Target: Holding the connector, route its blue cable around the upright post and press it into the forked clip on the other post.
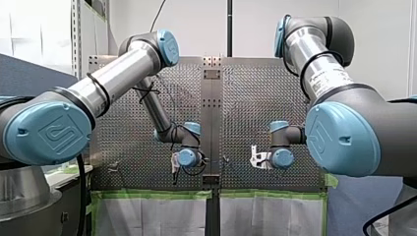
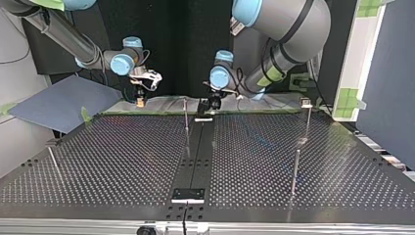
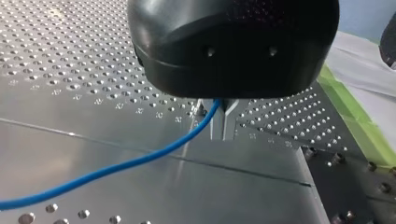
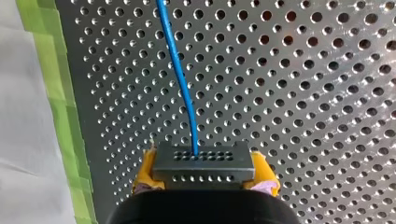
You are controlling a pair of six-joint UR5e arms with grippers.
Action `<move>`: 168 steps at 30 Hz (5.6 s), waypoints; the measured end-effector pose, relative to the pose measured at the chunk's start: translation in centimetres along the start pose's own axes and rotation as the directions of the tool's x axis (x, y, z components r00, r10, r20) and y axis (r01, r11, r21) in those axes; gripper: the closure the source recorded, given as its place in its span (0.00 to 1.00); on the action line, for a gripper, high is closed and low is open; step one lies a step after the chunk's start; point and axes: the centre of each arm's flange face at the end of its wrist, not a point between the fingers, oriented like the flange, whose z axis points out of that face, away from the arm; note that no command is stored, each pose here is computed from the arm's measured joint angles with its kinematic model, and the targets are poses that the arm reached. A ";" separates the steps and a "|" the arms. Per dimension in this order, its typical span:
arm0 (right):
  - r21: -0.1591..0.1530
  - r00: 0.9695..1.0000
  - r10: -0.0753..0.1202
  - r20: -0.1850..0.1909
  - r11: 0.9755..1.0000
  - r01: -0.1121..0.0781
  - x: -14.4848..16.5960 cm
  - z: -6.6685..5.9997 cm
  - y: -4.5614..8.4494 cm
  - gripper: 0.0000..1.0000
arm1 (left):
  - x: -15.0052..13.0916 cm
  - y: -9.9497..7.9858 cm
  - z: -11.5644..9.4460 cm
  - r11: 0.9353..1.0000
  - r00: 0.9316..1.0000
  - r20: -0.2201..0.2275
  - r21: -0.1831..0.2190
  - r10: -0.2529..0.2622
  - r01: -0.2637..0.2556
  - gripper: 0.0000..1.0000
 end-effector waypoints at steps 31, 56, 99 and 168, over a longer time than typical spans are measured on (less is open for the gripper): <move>-0.086 0.994 0.028 -0.108 0.996 -0.037 2.6 2.7 3.7 1.00 | -3.3 2.5 3.6 0.999 0.999 -0.014 -0.022 -0.046 0.045 1.00; -0.156 0.994 0.033 -0.106 0.987 -0.050 2.9 3.0 4.9 1.00 | -2.8 -0.2 2.4 0.996 0.996 -0.060 0.076 0.059 -0.055 0.30; -0.115 0.999 0.039 -0.038 0.992 -0.043 2.2 2.3 3.9 1.00 | -2.5 -4.9 -3.1 0.956 0.945 -0.249 0.255 0.213 -0.148 0.00; -0.107 0.995 0.089 -0.037 0.990 -0.093 2.2 2.5 4.6 1.00 | -8.3 -13.6 -28.1 0.974 0.984 -0.151 0.221 0.089 -0.054 0.00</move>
